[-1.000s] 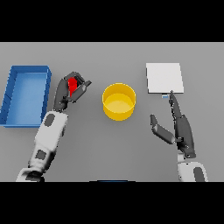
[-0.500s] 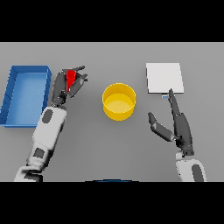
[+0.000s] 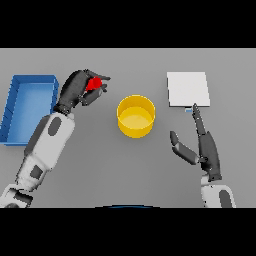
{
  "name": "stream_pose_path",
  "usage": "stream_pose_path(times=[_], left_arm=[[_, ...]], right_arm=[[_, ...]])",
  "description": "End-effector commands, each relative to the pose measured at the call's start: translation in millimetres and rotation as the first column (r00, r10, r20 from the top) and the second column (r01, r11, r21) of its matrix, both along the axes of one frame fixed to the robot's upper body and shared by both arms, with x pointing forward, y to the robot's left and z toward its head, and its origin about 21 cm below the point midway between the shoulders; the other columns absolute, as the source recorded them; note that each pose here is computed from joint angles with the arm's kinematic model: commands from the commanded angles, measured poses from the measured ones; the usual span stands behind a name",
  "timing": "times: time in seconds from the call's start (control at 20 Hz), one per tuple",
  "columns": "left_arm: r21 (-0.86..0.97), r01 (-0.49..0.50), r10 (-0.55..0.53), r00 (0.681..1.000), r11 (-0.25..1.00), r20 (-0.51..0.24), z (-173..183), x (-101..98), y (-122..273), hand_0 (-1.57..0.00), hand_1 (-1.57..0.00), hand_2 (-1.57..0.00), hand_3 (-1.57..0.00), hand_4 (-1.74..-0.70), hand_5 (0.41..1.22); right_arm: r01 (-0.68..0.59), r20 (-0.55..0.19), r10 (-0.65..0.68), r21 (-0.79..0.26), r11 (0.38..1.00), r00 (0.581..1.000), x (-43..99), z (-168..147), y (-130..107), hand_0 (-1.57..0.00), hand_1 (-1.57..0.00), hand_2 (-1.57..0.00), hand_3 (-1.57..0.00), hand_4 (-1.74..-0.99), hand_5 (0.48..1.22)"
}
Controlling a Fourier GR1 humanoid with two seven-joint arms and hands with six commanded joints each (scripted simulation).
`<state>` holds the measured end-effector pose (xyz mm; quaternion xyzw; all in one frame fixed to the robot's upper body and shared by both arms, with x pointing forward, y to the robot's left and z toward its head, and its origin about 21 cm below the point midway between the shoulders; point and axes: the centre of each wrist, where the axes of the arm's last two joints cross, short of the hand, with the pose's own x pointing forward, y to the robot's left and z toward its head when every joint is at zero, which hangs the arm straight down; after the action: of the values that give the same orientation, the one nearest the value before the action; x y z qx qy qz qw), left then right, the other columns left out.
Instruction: Pick up the red beaker and tilt it to pour out 1 green nut into yellow bowl. Pick up the yellow bowl and place it on the metallic measuring scale.
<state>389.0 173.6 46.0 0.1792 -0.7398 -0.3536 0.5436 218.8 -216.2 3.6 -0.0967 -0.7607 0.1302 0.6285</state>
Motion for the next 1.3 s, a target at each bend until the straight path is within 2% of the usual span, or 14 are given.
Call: stream_pose_path(times=[0.0, 0.1, 0.25, 0.5, 0.6, 0.7, 0.9, 1.1, 1.25], left_arm=[[0.018, 0.006, -0.006, 1.000, 1.000, -0.002, 1.2, -2.5, -3.0, -1.56, -1.56, -1.56, -1.55, -1.74, 1.128], [0.086, 0.026, -0.026, 1.000, 0.996, -0.002, 8.5, -4.2, -9.5, -1.56, -1.56, -1.56, -1.56, -1.74, 1.144], [0.327, 0.068, -0.082, 0.996, 0.943, 0.030, 27.3, 1.7, -26.0, -1.57, -1.57, -1.57, -1.56, -1.74, 1.153], [0.666, 0.167, -0.225, 0.974, 0.727, 0.000, 50.2, 12.6, -54.4, -1.57, -1.57, -1.57, -1.57, -1.74, 1.199], [0.765, 0.199, -0.265, 0.964, 0.612, -0.039, 56.5, 14.8, -64.1, -1.57, -1.57, -1.57, -1.57, -1.65, 1.207], [0.840, 0.210, -0.289, 0.955, 0.501, -0.066, 61.3, 18.6, -75.3, -1.57, -1.57, -1.57, -1.57, -1.58, 1.212], [0.927, 0.215, -0.330, 0.938, 0.307, -0.108, 63.1, 21.3, -94.0, -1.57, -1.57, -1.57, -1.57, -1.67, 1.217], [0.981, 0.160, -0.346, 0.931, 0.108, -0.114, 66.0, 22.9, -106.6, -1.57, -1.57, -1.57, -1.57, -1.71, 1.219], [0.993, 0.115, -0.363, 0.927, 0.027, -0.097, 71.2, 28.2, -113.4, -1.57, -1.57, -1.57, -1.57, -1.73, 1.220]], right_arm=[[0.002, 0.007, -0.002, -0.013, 1.000, 1.000, -0.8, 1.7, -1.3, 0.00, 0.00, 0.00, 0.00, -1.092, 0.665], [0.006, -0.004, -0.006, -0.006, 1.000, 1.000, 1.8, 4.1, 4.5, 0.00, 0.00, 0.00, 0.00, -1.096, 0.666], [-0.017, 0.003, 0.017, -0.001, 1.000, 1.000, 2.6, 4.1, 0.7, 0.00, 0.00, 0.00, 0.00, -1.069, 0.685], [-0.007, 0.004, 0.007, -0.009, 1.000, 1.000, 0.2, 4.4, 3.4, 0.00, 0.00, 0.00, 0.00, -1.068, 0.689], [-0.014, 0.009, 0.014, -0.009, 1.000, 1.000, 1.3, 3.8, 1.6, 0.00, 0.00, 0.00, 0.00, -1.066, 0.684], [-0.015, 0.000, 0.015, 0.013, 1.000, 1.000, 0.3, 2.6, 2.6, 0.00, 0.00, 0.00, 0.00, -1.063, 0.681], [-0.029, -0.015, 0.030, 0.023, 0.999, 0.999, -0.8, 2.4, 6.1, 0.00, 0.00, 0.00, 0.00, -1.065, 0.676], [-0.038, -0.009, 0.038, 0.024, 0.999, 0.999, -3.1, 0.9, 5.0, 0.00, 0.00, 0.00, 0.00, -1.064, 0.690], [-0.037, -0.015, 0.037, 0.014, 0.999, 0.999, 2.8, 4.8, 5.8, 0.00, 0.00, 0.00, 0.00, -1.060, 0.700]])
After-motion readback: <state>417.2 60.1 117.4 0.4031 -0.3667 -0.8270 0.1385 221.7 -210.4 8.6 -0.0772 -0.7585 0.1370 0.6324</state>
